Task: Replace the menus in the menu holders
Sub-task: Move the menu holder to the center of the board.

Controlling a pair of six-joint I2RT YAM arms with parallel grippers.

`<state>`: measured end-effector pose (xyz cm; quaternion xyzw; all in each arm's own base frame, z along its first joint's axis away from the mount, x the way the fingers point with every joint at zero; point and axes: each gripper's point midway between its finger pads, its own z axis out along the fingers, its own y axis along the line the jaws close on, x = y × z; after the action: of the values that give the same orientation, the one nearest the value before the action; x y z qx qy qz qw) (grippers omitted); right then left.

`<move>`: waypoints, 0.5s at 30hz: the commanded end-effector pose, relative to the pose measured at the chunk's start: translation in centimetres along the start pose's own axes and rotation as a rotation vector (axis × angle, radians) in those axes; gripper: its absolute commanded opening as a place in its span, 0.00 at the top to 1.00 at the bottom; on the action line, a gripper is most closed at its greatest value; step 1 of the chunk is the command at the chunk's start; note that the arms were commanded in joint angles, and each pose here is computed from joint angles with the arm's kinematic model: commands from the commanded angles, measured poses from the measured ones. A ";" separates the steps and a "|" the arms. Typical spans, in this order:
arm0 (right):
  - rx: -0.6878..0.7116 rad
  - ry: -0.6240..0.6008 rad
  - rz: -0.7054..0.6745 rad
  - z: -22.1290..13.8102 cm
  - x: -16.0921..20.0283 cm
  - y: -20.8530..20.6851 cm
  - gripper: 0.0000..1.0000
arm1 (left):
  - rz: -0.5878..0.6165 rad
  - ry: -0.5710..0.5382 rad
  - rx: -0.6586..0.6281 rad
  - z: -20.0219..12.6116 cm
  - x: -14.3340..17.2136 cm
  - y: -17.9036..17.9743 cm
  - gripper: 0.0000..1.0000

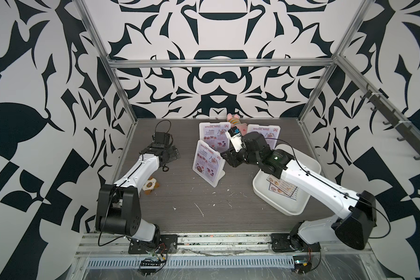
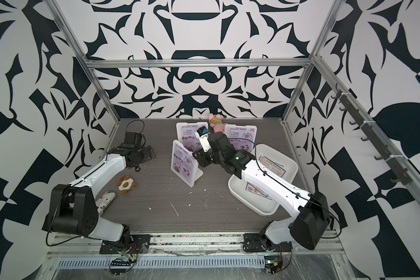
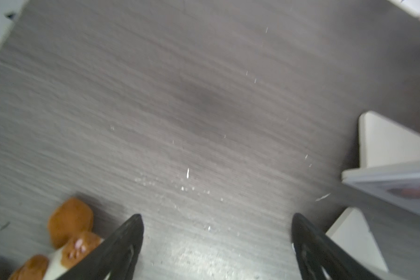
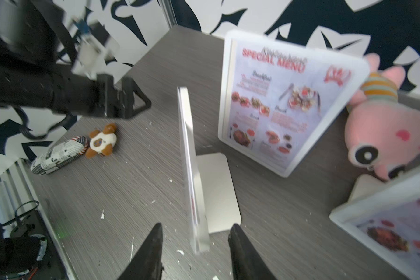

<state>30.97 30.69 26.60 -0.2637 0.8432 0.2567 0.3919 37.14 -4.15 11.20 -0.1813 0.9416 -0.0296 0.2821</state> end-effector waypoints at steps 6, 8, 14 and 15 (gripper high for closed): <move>-0.058 0.116 -0.015 3.5 -1.6 0.5 0.68 | -0.004 0.010 0.019 -0.8 0.9 -0.2 0.03; -0.068 0.126 -0.010 4.2 -1.7 0.5 0.70 | -0.002 0.008 0.021 -0.8 0.9 -0.3 0.03; -0.094 0.149 0.015 5.6 -1.5 0.7 0.77 | 0.003 0.006 0.019 -0.7 0.9 -0.3 0.03; -0.093 0.152 0.018 5.8 -1.5 0.7 0.79 | 0.003 0.005 0.018 -0.6 0.9 -0.2 0.03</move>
<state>34.35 34.82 21.58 -0.2931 0.8744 0.2550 0.2907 36.33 -4.63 10.84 -0.1783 0.9439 -0.0336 0.2760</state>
